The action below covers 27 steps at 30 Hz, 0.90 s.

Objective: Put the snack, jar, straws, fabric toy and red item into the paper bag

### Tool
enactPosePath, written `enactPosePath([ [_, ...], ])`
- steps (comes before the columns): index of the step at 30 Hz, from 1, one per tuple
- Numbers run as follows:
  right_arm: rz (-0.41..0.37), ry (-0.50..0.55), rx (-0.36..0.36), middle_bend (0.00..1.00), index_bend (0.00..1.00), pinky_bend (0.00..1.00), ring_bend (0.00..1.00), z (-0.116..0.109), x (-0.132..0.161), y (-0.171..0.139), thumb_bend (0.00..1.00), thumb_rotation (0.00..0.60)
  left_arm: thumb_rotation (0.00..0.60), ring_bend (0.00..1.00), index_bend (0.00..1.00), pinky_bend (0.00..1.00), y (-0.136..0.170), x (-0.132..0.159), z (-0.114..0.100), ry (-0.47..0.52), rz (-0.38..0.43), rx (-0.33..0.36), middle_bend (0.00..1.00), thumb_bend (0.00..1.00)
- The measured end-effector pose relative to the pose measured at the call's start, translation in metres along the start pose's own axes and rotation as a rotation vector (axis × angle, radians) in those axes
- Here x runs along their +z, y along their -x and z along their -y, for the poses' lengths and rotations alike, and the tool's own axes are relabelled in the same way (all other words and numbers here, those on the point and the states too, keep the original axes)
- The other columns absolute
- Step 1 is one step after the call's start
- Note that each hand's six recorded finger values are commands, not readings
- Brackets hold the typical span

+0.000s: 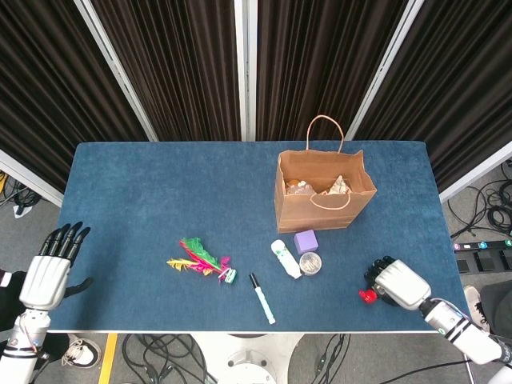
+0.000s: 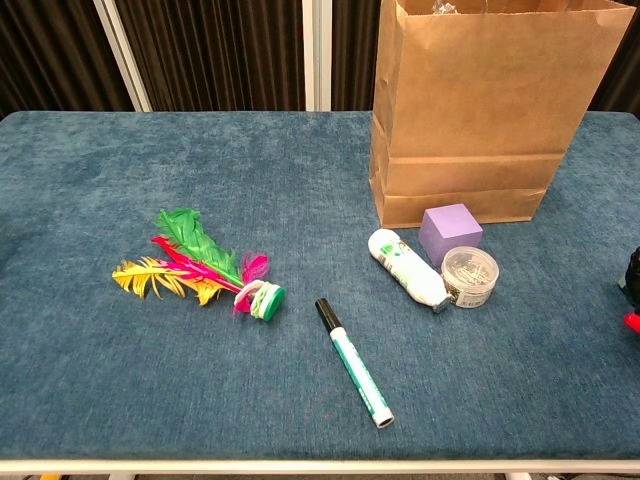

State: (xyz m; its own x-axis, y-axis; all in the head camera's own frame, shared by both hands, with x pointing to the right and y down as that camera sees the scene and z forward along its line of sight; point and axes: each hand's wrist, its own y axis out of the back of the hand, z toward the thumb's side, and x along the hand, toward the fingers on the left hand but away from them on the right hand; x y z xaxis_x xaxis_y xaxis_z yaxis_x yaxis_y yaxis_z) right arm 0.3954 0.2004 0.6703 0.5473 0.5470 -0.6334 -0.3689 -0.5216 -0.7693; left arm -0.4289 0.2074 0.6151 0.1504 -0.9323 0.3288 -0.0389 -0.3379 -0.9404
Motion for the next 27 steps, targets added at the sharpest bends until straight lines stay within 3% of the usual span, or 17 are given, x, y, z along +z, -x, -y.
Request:
enactPosePath([
  [6, 0.002, -0.018, -0.059, 0.44, 0.55, 0.37, 0.34, -0.023, 0.003, -0.001, 0.18, 0.6, 0.6, 0.01, 0.11, 0.13, 0.0, -0.001, -0.002, 0.013, -0.002, 0.004, 0.16, 0.1],
  [12, -0.027, -0.064, -0.165, 0.44, 0.56, 0.38, 0.34, -0.072, 0.014, 0.0, 0.19, 0.6, 0.6, 0.01, 0.11, 0.13, 0.0, -0.001, -0.004, 0.029, 0.003, 0.015, 0.16, 0.1],
  [18, -0.074, -0.112, -0.309, 0.44, 0.56, 0.38, 0.34, -0.147, 0.04, 0.003, 0.19, 0.6, 0.6, 0.01, 0.11, 0.13, -0.001, 0.0, -0.006, 0.04, 0.01, 0.025, 0.16, 0.1],
  [27, -0.094, -0.224, -0.586, 0.45, 0.57, 0.4, 0.35, -0.286, 0.07, 0.014, 0.19, 0.6, 0.6, 0.01, 0.11, 0.13, 0.001, -0.005, -0.013, 0.045, 0.005, 0.044, 0.16, 0.1],
])
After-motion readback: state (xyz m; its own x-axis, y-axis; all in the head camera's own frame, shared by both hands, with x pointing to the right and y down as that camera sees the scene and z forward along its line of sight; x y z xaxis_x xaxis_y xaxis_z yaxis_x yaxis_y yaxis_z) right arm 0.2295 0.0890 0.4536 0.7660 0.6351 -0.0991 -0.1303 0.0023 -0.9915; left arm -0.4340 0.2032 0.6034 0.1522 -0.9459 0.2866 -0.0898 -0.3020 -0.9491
